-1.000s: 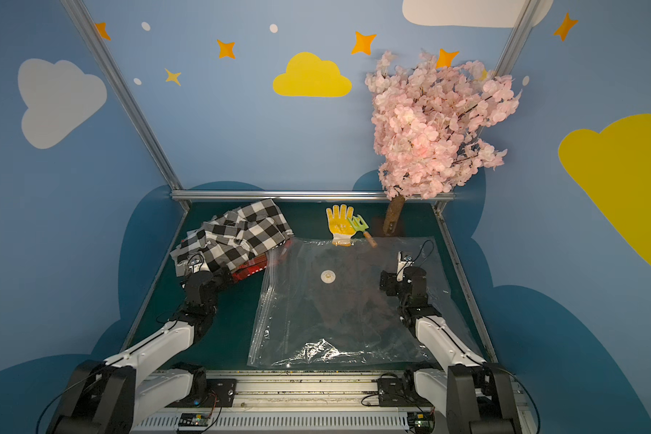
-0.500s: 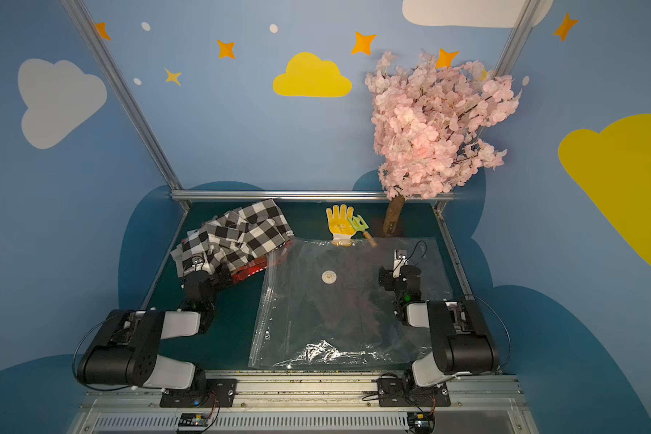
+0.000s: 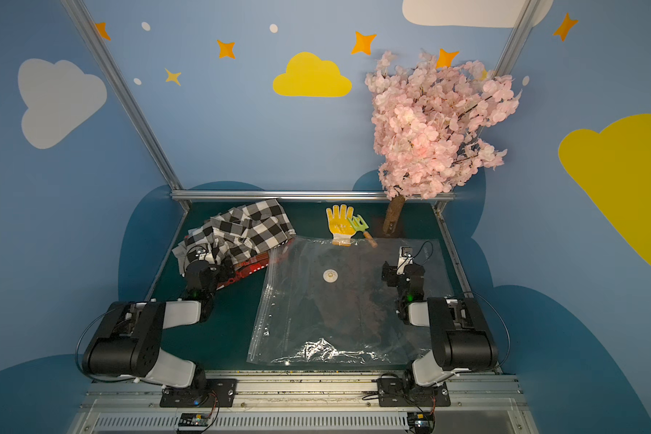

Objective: Take the shirt out of the vacuum bag
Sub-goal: Reset both arms

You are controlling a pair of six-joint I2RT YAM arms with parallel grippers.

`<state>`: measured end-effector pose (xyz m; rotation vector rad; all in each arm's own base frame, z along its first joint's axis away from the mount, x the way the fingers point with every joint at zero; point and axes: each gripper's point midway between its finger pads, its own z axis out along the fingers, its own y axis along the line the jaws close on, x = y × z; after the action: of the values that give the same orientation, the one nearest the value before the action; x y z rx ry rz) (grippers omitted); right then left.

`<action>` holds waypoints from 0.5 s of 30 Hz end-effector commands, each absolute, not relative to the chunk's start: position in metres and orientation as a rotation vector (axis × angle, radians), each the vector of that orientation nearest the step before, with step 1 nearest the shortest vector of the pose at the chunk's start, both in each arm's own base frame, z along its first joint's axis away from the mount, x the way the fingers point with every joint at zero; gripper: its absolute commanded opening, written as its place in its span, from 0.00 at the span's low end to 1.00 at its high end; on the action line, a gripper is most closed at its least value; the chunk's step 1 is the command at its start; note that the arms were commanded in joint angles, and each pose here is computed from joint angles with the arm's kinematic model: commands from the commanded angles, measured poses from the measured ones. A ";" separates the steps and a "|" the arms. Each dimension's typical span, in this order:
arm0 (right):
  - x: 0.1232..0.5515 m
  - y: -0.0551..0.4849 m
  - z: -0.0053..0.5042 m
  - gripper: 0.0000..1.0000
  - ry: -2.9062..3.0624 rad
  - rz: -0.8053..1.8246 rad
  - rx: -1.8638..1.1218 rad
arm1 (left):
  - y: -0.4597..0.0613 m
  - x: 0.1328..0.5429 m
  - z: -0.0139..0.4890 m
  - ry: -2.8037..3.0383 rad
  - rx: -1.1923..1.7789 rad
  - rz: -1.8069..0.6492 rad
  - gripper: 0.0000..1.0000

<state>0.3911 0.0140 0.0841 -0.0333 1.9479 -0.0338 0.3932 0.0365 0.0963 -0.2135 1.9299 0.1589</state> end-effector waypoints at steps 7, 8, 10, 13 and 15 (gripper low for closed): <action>0.397 0.016 0.093 0.95 1.913 -0.017 -0.028 | 0.030 0.397 0.094 1.946 -0.176 0.131 1.00; 0.397 0.016 0.093 0.95 1.913 -0.018 -0.028 | 0.029 0.397 0.094 1.948 -0.175 0.131 1.00; 0.397 0.015 0.093 0.95 1.913 -0.019 -0.026 | 0.029 0.397 0.094 1.946 -0.175 0.131 1.00; 0.397 0.015 0.093 0.95 1.912 -0.018 -0.026 | 0.029 0.397 0.094 1.947 -0.175 0.132 1.00; 0.397 0.016 0.094 0.95 1.911 -0.017 -0.028 | 0.029 0.397 0.094 1.946 -0.175 0.131 1.00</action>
<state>0.3912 0.0140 0.0842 -0.0332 1.9475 -0.0338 0.3932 0.0362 0.0961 -0.2122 1.9309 0.1572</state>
